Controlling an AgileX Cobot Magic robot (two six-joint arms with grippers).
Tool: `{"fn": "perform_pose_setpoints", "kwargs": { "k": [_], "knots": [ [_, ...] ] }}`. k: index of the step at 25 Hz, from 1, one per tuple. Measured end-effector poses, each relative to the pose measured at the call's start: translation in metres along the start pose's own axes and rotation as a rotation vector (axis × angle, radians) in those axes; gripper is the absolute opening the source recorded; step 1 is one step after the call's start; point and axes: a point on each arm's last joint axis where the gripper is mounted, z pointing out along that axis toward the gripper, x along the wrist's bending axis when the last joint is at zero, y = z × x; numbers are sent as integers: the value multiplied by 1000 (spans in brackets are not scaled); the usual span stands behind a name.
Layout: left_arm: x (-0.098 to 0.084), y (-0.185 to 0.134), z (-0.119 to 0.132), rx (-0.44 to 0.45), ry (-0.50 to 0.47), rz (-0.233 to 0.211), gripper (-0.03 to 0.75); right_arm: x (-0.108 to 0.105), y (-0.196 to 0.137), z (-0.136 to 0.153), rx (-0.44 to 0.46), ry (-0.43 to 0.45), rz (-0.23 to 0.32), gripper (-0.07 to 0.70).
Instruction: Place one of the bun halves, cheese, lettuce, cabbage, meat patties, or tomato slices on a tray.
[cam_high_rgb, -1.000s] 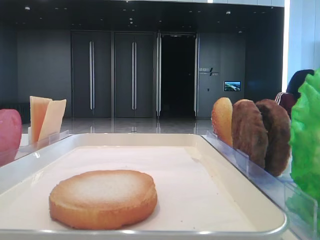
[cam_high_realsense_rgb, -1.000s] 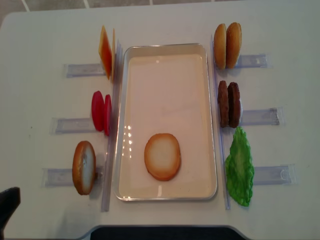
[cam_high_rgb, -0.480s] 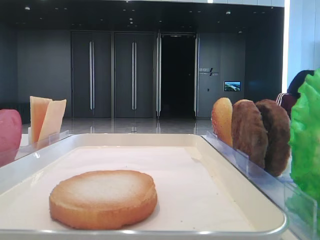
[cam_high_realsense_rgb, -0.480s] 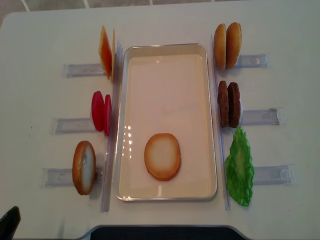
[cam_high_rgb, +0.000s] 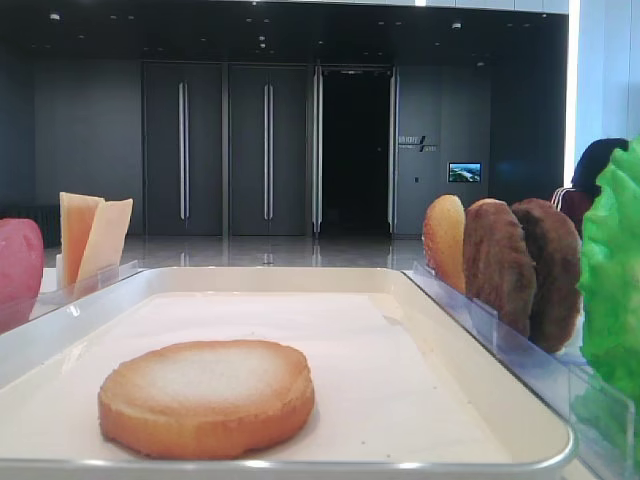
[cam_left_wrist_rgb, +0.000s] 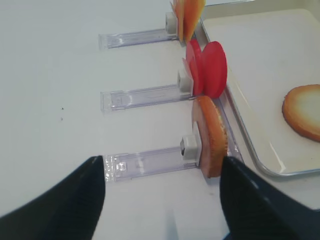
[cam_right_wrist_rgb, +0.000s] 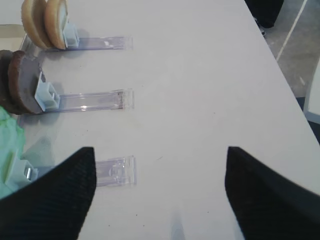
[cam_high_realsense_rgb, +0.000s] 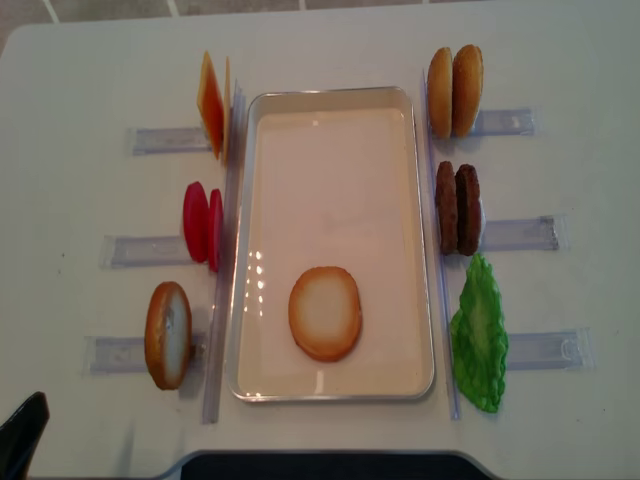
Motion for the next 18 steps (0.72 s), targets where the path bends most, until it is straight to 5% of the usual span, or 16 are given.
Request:
{"fn": "perform_pose_setpoints", "kwargs": {
  "k": [18],
  "knots": [
    [-1,0,0,-4,-15,-7,410,0,0,0,0,0,0,538]
  ]
}}
